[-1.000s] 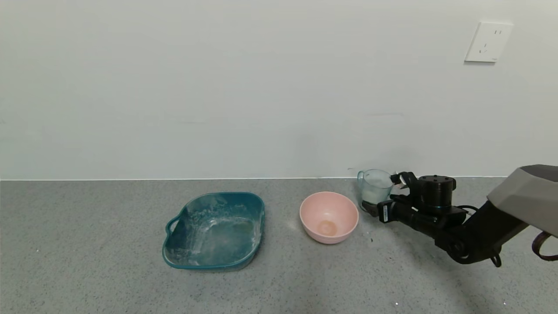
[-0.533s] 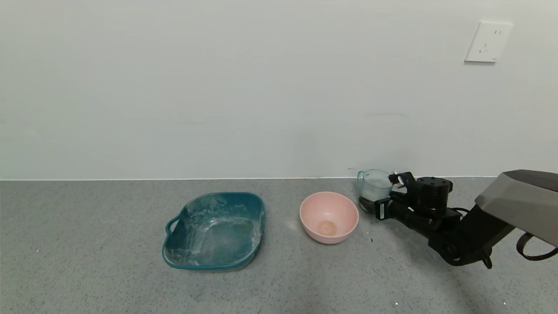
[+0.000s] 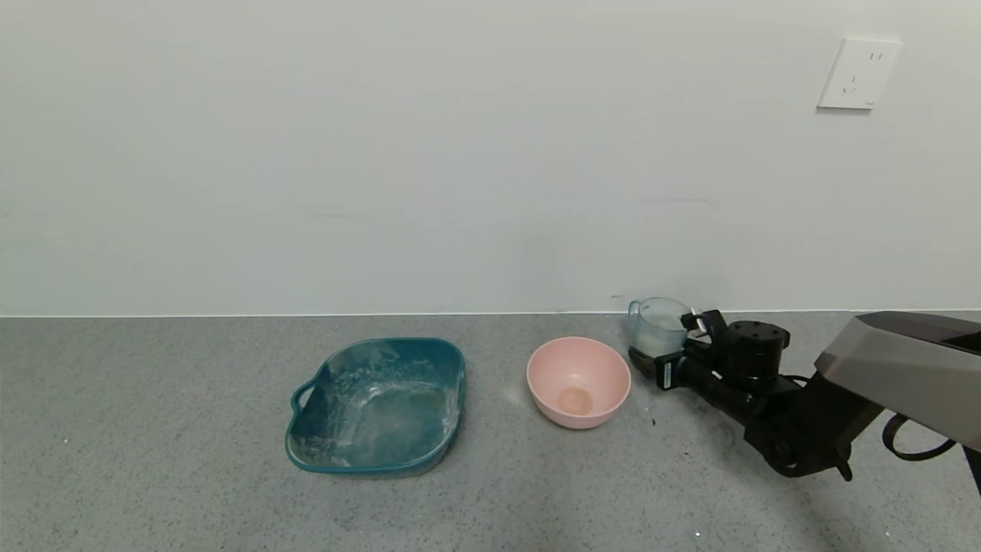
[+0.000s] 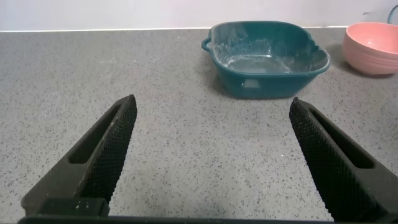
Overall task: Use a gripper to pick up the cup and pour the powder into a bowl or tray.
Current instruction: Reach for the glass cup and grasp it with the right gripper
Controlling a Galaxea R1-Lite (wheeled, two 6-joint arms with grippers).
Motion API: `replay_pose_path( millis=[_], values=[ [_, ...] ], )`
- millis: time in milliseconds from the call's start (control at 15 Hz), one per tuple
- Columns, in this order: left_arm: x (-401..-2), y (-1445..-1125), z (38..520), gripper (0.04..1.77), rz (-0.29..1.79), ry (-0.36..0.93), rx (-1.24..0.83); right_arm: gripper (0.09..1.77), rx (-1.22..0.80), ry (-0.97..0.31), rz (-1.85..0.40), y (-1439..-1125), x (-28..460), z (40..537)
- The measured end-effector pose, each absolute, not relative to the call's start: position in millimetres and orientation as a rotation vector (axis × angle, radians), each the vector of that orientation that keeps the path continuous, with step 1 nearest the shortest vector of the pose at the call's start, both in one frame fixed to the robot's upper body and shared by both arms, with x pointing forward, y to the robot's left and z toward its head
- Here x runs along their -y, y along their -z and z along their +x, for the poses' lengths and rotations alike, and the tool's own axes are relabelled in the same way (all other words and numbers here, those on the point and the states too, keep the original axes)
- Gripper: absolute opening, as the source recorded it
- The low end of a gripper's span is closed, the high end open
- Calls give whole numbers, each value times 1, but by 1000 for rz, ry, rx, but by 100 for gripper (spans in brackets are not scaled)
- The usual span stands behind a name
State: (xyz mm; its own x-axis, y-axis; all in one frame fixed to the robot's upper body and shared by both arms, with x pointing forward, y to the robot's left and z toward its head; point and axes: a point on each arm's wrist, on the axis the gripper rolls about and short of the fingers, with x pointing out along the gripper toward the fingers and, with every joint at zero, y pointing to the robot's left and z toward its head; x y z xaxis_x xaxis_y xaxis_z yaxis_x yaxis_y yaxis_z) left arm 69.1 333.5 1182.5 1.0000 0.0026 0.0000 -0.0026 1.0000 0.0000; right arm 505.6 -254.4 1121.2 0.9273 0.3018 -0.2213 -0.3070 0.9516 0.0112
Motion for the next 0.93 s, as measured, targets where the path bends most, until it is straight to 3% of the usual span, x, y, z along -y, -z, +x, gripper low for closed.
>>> replay_pose_path(
  millis=[867, 933],
  values=[
    [-334, -1182, 69, 176, 0, -3, 0, 171, -186, -307, -29, -1117, 244, 517],
    [-334, -1182, 69, 176, 0, -3, 0, 162, -179, -306, -28, -1117, 244, 517]
  ],
)
